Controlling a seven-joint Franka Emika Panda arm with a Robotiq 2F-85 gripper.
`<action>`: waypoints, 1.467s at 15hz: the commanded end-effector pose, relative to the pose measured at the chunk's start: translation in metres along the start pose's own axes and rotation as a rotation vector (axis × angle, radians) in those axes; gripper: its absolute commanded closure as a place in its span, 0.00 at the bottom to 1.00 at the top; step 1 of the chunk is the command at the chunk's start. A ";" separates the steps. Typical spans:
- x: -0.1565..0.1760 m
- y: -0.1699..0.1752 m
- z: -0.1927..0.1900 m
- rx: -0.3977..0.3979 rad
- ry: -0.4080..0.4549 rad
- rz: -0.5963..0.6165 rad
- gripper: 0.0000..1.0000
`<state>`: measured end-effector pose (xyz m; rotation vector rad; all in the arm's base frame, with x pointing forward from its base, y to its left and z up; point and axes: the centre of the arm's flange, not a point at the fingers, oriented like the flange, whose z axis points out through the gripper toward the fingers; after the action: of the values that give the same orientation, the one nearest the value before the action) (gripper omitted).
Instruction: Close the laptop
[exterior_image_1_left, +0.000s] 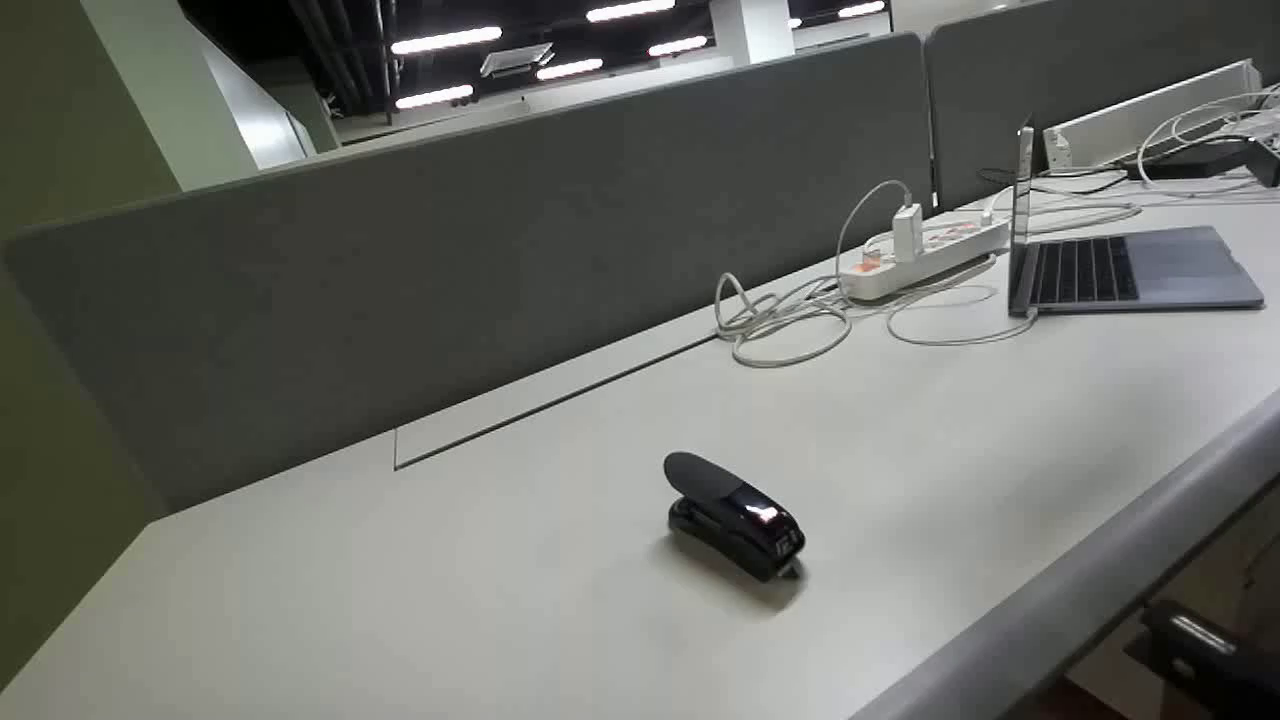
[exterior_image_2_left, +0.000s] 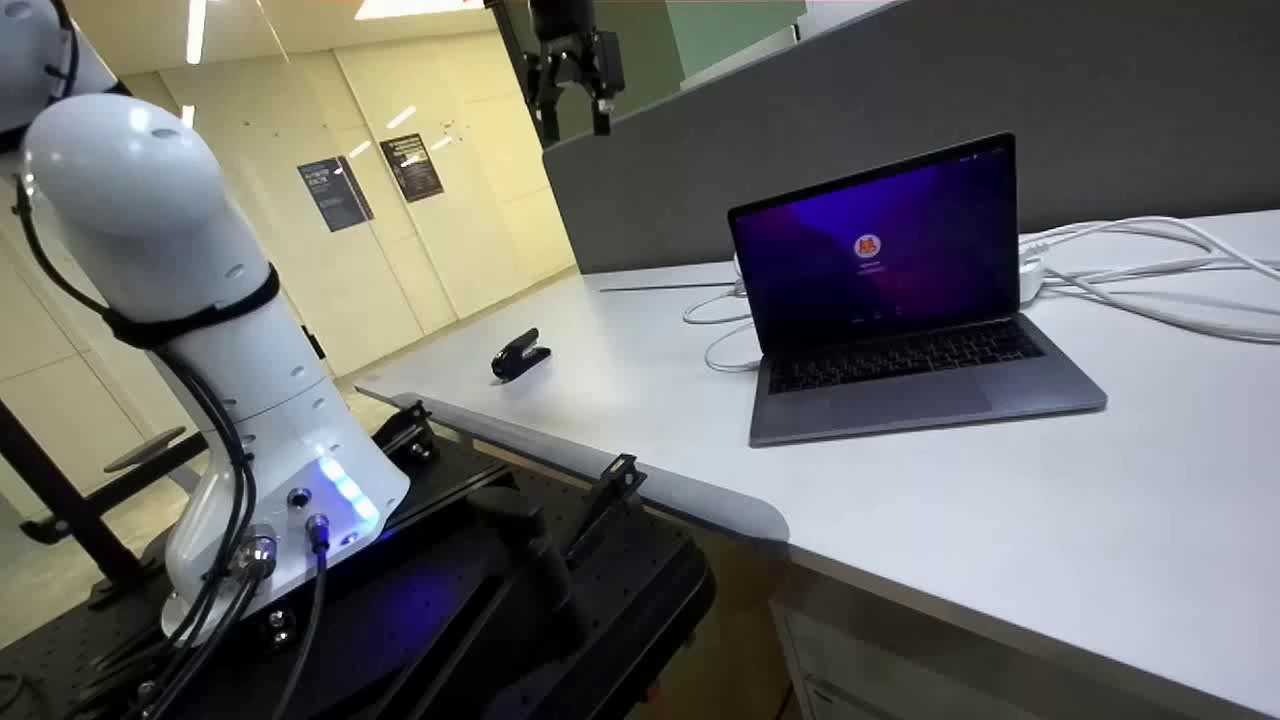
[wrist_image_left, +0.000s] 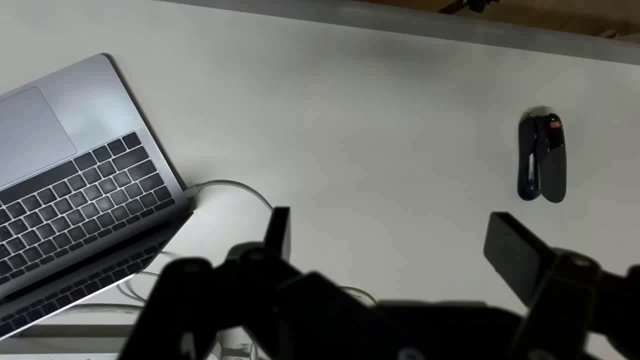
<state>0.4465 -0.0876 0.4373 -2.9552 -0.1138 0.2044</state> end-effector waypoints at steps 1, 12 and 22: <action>0.000 0.000 0.000 0.000 0.001 0.000 0.00; 0.000 0.000 0.000 -0.001 0.002 -0.001 0.00; 0.068 0.046 -0.001 -0.239 0.349 -0.100 0.00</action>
<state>0.4913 -0.1200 0.4324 -3.1201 -0.1348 -0.3306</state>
